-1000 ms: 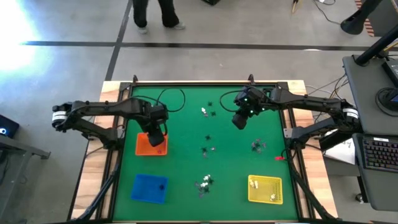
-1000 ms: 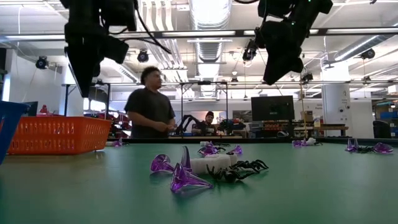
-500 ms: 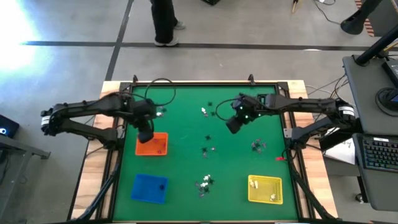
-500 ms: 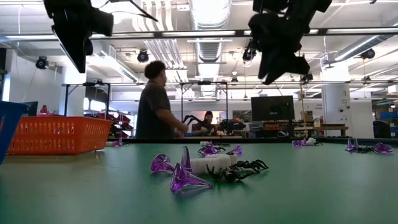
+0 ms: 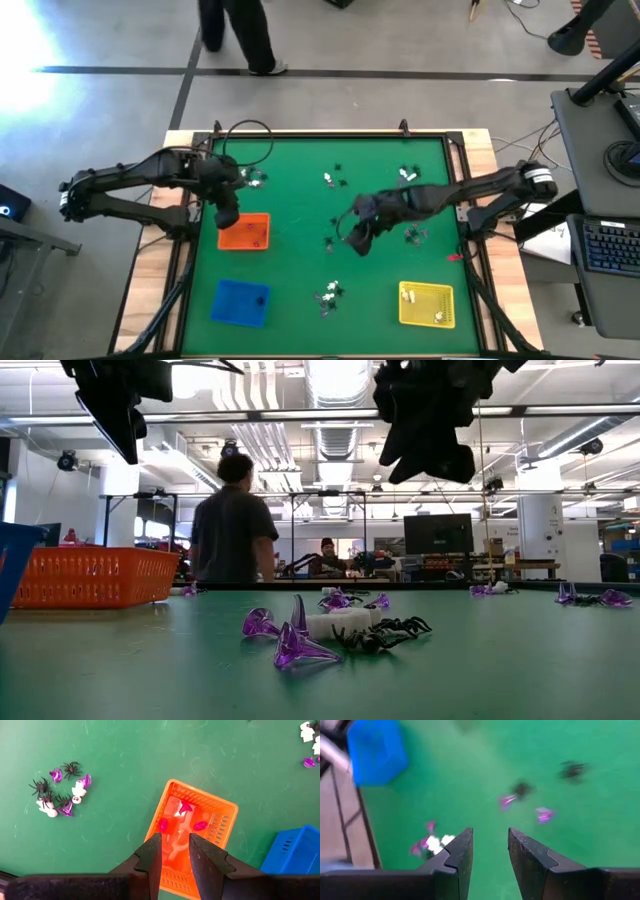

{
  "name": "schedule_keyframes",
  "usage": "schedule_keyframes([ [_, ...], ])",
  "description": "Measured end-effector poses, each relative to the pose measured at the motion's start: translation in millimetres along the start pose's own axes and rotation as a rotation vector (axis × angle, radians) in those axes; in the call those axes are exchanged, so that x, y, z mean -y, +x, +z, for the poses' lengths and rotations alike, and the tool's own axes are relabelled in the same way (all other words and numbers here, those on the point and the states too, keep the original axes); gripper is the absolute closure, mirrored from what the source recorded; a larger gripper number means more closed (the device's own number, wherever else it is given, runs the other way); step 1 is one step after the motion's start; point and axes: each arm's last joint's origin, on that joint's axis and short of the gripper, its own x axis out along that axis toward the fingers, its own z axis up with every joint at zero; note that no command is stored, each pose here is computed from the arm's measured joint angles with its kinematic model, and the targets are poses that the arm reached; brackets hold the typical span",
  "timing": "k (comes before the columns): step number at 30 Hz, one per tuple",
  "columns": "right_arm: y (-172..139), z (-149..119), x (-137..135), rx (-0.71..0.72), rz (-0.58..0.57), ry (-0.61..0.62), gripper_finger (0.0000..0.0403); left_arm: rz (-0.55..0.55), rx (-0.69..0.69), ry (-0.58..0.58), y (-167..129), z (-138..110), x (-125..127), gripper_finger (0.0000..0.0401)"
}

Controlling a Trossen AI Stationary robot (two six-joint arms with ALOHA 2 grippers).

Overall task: Sort Halloween decoration
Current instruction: Put the white skeleton toy into the yellow bin

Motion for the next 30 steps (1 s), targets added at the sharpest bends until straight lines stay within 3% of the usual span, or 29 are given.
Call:
schedule_keyframes([
  [7, 27.1, -16.0, -30.3, -0.062, 0.128, -0.245, 0.0289, -0.003, 0.014, 0.008, -2.6, -1.5, -0.3, 0.0321],
  [11, 33.0, -16.3, -43.5, -0.06, 0.147, -0.336, 0.0289, -0.004, 0.016, 0.008, -2.9, -1.9, -0.4, 0.0321],
  [20, 55.6, -13.9, -55.6, -0.075, 0.172, -0.675, 0.0289, -0.004, 0.013, 0.003, -2.7, -1.9, -0.3, 0.0321],
  [30, 90.8, -18.3, -55.7, -0.131, 0.149, -0.798, 0.0289, -0.003, 0.002, -0.051, -2.5, -2.9, -0.6, 0.0321],
])
